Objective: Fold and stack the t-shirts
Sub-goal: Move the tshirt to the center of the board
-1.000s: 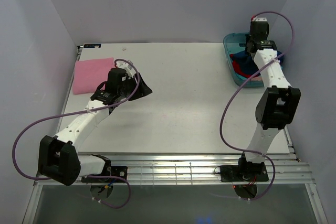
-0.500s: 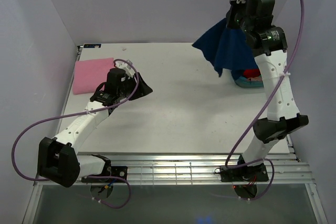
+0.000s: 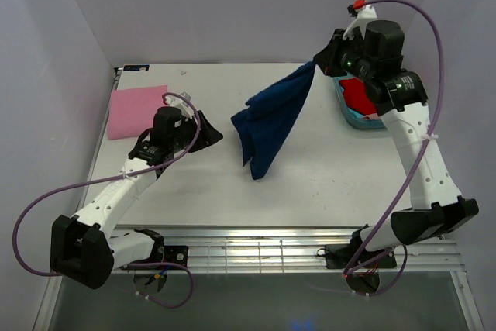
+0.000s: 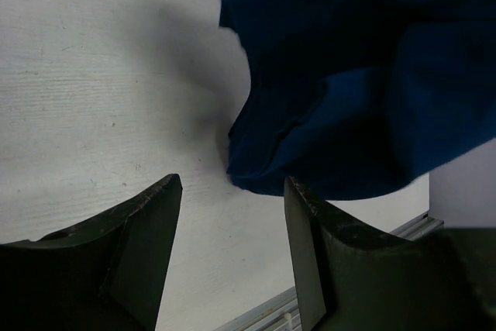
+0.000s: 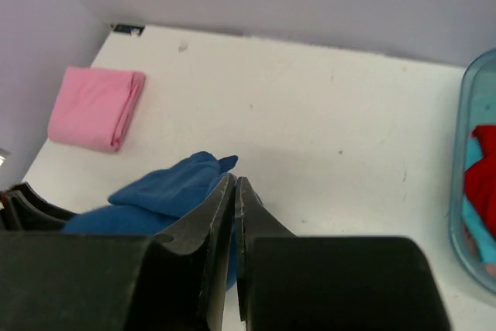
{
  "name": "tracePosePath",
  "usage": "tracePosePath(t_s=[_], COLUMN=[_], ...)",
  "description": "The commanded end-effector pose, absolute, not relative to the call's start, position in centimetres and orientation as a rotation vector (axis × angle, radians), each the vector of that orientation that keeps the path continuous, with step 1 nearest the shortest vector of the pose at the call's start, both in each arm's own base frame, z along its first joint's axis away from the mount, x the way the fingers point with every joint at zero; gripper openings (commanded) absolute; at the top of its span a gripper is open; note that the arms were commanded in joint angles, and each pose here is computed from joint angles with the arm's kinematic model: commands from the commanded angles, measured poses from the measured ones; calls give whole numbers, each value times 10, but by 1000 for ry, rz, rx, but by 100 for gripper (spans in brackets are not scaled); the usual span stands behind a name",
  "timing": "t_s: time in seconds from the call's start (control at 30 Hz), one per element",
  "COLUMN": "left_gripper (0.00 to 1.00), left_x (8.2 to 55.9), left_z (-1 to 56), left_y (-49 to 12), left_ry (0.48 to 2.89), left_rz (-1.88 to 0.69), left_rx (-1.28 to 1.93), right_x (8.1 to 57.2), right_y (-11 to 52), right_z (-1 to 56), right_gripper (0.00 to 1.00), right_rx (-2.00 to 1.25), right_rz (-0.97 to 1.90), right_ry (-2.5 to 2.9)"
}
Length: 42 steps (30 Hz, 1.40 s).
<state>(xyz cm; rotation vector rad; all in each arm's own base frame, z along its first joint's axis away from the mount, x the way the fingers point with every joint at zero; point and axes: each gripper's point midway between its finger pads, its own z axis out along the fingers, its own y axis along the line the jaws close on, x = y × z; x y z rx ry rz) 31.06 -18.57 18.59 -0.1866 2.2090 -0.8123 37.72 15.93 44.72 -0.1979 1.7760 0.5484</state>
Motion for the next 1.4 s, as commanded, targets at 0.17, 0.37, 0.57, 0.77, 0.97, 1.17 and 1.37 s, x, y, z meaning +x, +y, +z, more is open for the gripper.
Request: tracePosePath(t_s=[0.17, 0.37, 0.57, 0.77, 0.97, 1.17, 1.37], left_gripper=[66, 65, 63, 63, 63, 63, 63], left_x=[308, 311, 314, 307, 295, 289, 286], left_z=[203, 166, 151, 142, 131, 125, 123], left_y=[-183, -186, -191, -193, -189, -186, -184], left_ry=[2145, 2247, 2296, 2325, 2346, 2364, 2371], left_rz=[-828, -796, -777, -781, -780, -770, -765], left_rx=[-198, -180, -186, -181, -204, -216, -219], right_x=[386, 351, 326, 302, 279, 249, 246], right_y=[158, 93, 124, 206, 266, 307, 310], right_z=[309, 234, 192, 144, 104, 73, 57], right_gripper=[8, 12, 56, 49, 43, 45, 46], right_rx=[-54, 121, -173, -494, -679, -862, -889], right_rz=[376, 27, 77, 366, 488, 512, 452], right_ry=[2076, 2204, 2287, 2383, 2447, 2492, 2510])
